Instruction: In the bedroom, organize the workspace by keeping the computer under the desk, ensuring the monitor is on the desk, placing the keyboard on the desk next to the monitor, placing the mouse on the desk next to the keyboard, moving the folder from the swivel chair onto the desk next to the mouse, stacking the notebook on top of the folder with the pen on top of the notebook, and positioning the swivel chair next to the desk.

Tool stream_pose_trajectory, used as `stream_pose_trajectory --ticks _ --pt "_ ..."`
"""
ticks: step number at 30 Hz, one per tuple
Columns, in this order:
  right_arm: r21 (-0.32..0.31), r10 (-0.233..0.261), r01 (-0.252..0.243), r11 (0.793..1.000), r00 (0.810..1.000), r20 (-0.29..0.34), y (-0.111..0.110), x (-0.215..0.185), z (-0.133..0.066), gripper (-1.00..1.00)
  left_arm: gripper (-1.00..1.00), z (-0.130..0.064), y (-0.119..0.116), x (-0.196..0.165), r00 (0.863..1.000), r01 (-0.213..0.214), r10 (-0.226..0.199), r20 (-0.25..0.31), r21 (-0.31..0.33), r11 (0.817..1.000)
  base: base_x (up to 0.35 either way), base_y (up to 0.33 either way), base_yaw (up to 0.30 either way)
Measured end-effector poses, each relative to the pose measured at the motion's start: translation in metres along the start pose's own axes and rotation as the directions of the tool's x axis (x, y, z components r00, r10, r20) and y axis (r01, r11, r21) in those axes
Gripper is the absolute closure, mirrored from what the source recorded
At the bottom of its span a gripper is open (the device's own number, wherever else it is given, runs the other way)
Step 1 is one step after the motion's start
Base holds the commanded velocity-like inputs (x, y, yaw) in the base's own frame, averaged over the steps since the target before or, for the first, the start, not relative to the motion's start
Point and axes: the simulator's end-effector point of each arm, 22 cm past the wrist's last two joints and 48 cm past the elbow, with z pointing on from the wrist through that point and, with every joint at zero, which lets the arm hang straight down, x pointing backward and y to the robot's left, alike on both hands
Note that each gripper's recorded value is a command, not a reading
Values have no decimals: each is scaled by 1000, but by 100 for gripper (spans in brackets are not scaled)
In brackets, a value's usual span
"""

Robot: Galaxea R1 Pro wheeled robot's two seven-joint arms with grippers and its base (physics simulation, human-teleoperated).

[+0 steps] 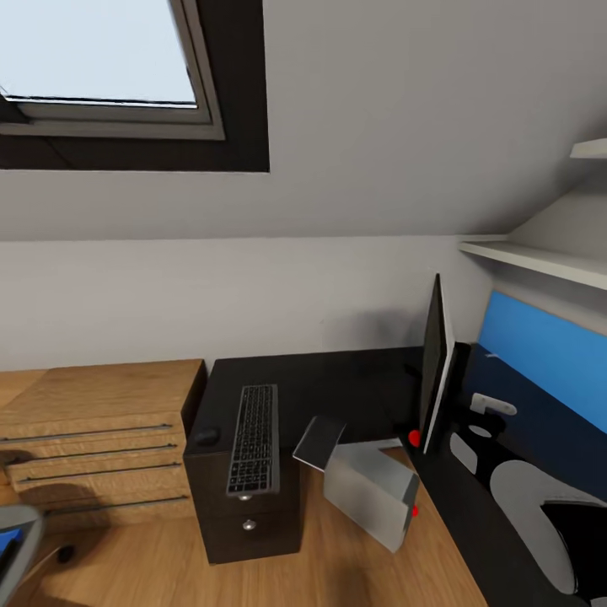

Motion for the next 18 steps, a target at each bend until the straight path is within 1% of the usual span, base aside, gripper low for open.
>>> stream_pose_trajectory --ticks 3,7,13,16,18 --pt "-3 -1 1 1000 1000 0 1 0 0 -100 -100 0 0 0 1000 0 0 -1 -1 1000 182 0 0" --pt "-12 -4 4 1000 1000 0 5 1 -1 -100 -100 0 0 0 1000 1 -1 -2 -3 1000 23 0 0" --pt "-34 1 -1 999 1000 -6 21 6 -6 -100 -100 0 1 0 1000 3 -3 -3 -6 1000 3 0 4" --pt "-41 4 -4 999 1000 -9 27 7 -8 -100 -100 0 1 1 1000 3 -3 -3 -6 1000 0 0 93" --pt "-43 6 -6 999 1000 -10 29 8 -9 -100 -100 0 2 0 1000 4 -4 -3 -7 1000 0 0 197"
